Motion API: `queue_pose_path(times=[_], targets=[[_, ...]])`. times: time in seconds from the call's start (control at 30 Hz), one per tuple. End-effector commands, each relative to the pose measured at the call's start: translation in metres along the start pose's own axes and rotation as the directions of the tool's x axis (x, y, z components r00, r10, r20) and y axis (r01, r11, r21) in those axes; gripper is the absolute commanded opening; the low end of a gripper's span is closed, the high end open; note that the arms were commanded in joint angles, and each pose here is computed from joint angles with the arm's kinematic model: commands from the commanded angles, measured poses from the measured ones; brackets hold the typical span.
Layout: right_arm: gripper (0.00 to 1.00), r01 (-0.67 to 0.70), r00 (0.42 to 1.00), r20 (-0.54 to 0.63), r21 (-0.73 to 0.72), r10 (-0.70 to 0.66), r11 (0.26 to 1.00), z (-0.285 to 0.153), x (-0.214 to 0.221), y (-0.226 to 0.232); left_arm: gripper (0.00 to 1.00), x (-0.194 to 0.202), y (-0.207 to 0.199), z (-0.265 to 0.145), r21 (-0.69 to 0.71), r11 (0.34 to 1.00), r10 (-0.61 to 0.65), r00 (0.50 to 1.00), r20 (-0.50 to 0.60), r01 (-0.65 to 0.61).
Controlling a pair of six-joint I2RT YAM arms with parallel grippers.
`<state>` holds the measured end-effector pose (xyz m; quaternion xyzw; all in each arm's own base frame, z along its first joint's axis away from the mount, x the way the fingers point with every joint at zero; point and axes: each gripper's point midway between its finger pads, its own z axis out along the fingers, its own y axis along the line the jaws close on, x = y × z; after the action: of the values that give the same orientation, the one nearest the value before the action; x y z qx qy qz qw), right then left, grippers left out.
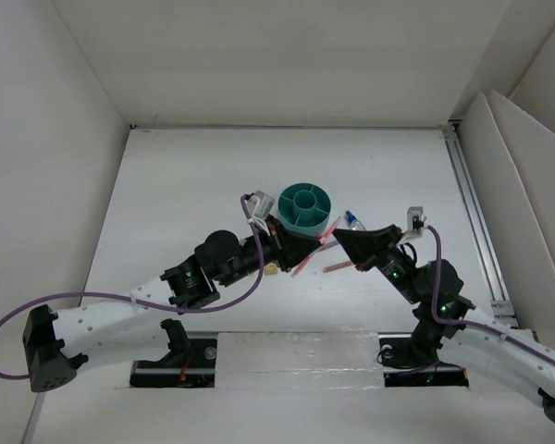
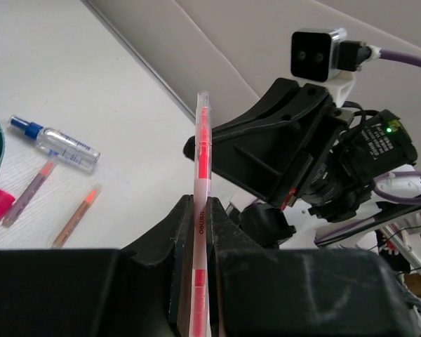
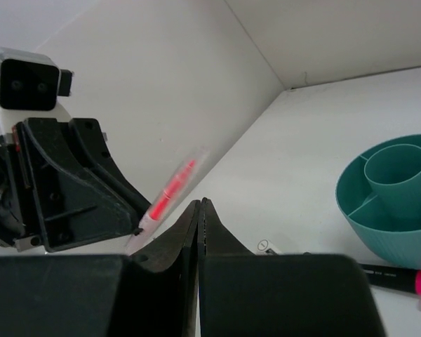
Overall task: Sort the stationery into containers
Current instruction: Close the pen cap on the pen.
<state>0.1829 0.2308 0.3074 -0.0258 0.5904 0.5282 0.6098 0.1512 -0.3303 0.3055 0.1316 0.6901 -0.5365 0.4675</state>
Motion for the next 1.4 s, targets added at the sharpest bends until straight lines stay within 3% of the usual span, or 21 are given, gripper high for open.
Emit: queue_pose_path(times=[0.0, 0.2, 0.33, 0.47, 0.57, 1.03, 1.23, 1.37], targets=[[0.02, -0.001, 1.0, 0.01, -0.028, 0.001, 1.0, 0.002, -0.01, 0.012, 0.0, -0.016, -0.018, -0.002, 0.081, 0.997, -0.019, 0.998, 0.066, 0.014], [0.02, -0.012, 1.0, 0.018, -0.05, 0.013, 0.999, 0.004, -0.013, 0.018, 0.0, -0.016, -0.018, -0.001, 0.087, 0.996, -0.02, 0.997, 0.073, 0.014], [0.15, -0.011, 1.0, -0.002, -0.06, 0.011, 0.998, 0.006, -0.008, 0.019, 0.0, -0.013, -0.014, 0.001, 0.074, 0.997, -0.029, 0.997, 0.072, 0.024], [0.27, 0.003, 1.0, 0.028, 0.035, -0.004, 0.999, 0.001, -0.009, -0.002, 0.0, -0.014, -0.012, 0.001, 0.066, 0.998, -0.03, 0.996, 0.078, 0.024], [0.3, 0.01, 0.999, 0.036, 0.125, -0.015, 0.992, -0.002, -0.009, -0.02, 0.0, -0.019, -0.014, 0.001, 0.064, 0.998, -0.031, 0.995, 0.091, 0.025], [0.53, -0.187, 0.982, 0.021, -0.088, 0.189, 0.978, -0.024, -0.014, 0.014, 0.0, -0.026, -0.01, 0.0, 0.036, 0.999, -0.033, 0.991, 0.126, 0.029], [0.53, -0.261, 0.965, -0.038, -0.146, 0.258, 0.954, -0.014, -0.003, 0.024, 0.0, -0.03, -0.013, 0.0, 0.042, 0.999, -0.035, 0.99, 0.133, 0.029], [0.53, -0.258, 0.965, -0.01, -0.175, 0.26, 0.95, -0.014, -0.011, 0.03, 0.0, -0.032, -0.01, 0.001, 0.027, 0.999, -0.026, 0.989, 0.145, 0.022]])
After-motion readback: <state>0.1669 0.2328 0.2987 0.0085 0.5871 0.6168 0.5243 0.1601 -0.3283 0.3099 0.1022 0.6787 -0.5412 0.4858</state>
